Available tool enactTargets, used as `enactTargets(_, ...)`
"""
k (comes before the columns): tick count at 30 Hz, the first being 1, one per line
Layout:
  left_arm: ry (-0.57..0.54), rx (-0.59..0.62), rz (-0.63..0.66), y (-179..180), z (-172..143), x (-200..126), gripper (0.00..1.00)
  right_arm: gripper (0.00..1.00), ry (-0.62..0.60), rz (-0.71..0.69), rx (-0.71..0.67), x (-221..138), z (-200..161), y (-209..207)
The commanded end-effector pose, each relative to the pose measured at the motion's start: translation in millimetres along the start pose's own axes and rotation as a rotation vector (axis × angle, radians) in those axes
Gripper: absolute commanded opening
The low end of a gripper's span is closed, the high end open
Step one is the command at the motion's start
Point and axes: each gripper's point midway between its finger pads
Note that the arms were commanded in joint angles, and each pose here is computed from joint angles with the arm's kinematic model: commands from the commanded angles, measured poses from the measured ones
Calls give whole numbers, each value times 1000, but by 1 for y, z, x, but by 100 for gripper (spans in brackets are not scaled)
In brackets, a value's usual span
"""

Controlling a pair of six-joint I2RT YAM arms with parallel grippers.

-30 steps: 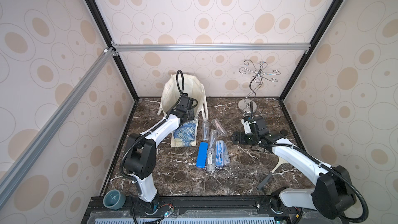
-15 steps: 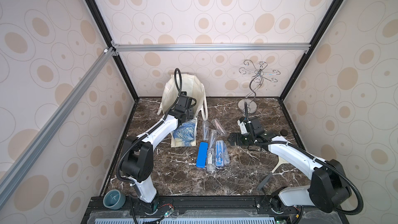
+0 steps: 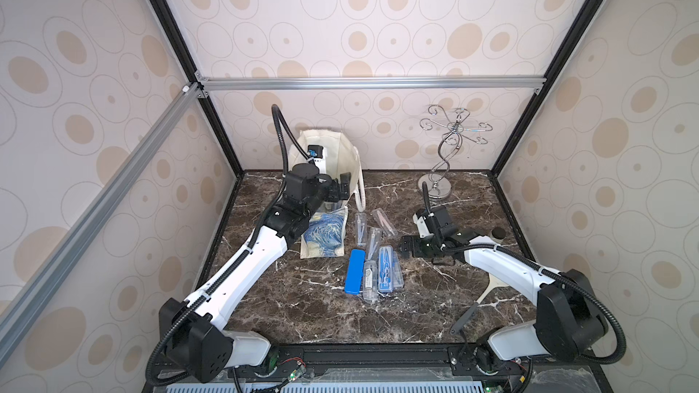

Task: Put the compass set into the canvas bag
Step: Place the compass set in the canvas bag, then move the compass set to the center of the board.

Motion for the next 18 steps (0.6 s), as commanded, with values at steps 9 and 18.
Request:
enactTargets(9,-82,64,-368,-123,-1,-30,100,99,47,2,-60,9,-8,16)
enactTargets(18,52,75,-423,-179,-61,-5,100,87,114,9,-83,32,-25,31)
Point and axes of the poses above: each gripper's point midway between its finger pads, its own x axis out along the fingers, its own y axis along the line the jaws close on, z = x × y, and after that the axes turned 1 degree about -x, right-handed
